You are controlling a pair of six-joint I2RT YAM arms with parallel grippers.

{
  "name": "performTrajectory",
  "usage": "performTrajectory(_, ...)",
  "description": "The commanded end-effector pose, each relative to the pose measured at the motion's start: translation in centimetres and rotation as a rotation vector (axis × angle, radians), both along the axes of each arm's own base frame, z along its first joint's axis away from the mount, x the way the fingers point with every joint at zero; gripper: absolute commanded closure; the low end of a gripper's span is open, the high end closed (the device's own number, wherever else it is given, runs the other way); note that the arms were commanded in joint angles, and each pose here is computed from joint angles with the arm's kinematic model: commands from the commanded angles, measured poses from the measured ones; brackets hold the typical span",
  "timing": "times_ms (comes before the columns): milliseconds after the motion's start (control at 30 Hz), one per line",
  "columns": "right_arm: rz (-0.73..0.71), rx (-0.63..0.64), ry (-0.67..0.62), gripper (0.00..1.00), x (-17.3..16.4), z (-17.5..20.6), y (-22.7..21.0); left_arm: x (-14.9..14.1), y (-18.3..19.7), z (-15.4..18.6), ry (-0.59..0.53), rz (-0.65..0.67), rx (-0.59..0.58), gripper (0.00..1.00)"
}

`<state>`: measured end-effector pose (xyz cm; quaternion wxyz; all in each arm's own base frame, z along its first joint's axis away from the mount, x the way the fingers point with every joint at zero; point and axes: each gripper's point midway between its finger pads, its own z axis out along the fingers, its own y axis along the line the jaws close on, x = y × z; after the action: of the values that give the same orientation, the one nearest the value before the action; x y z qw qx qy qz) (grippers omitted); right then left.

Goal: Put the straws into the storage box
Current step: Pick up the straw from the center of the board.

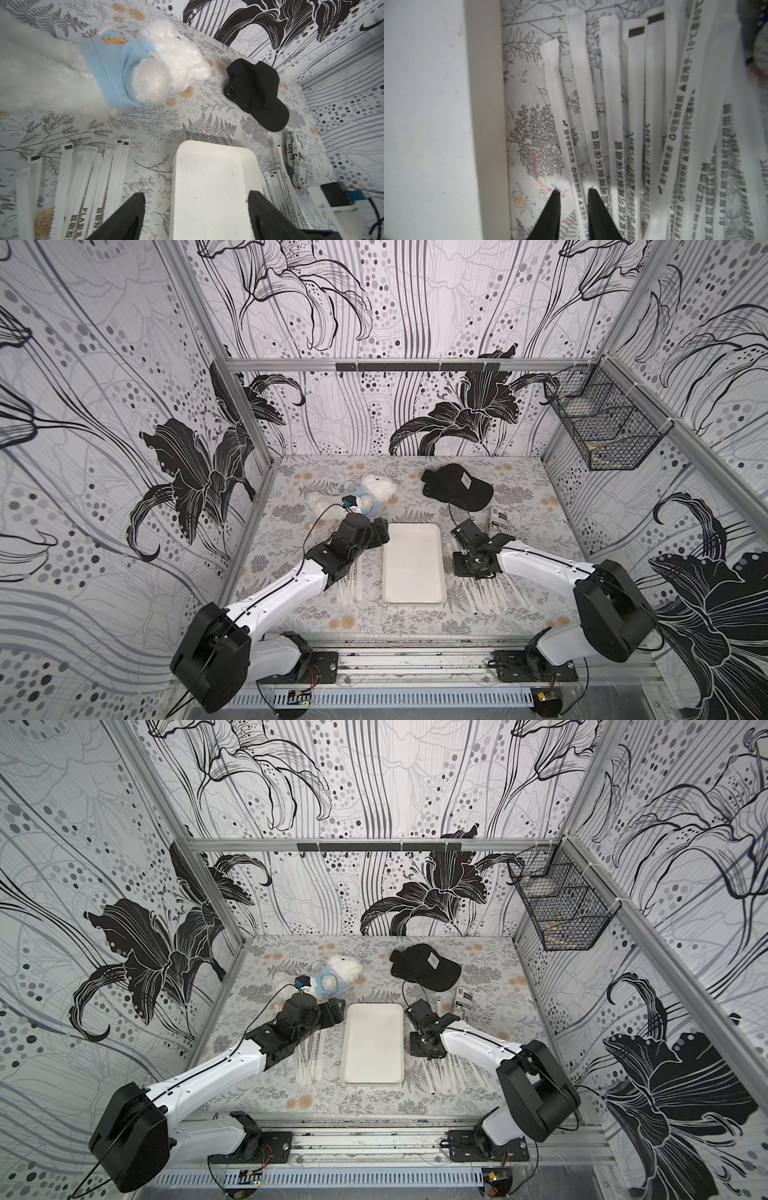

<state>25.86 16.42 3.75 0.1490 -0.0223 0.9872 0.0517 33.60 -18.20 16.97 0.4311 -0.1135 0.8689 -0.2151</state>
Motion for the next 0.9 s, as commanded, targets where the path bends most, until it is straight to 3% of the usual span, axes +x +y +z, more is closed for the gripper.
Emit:
performTrajectory(0,0.047,-0.010,-0.023,0.75,1.0,0.2,0.8,0.4,-0.9,0.7,-0.024,-0.012,-0.051,0.18)
performTrajectory(433,0.056,-0.061,0.015,0.79,0.9,-1.8,0.3,-0.1,-0.1,-0.5,-0.007,0.007,-0.023,0.18)
performTrajectory(600,0.051,-0.055,0.012,0.88,0.9,-1.6,0.4,0.0,-0.1,-0.4,-0.008,0.014,-0.029,0.21)
performTrajectory(867,0.010,0.101,-0.039,0.90,1.3,5.4,2.4,0.0,2.0,2.0,-0.015,0.087,0.036,0.23)
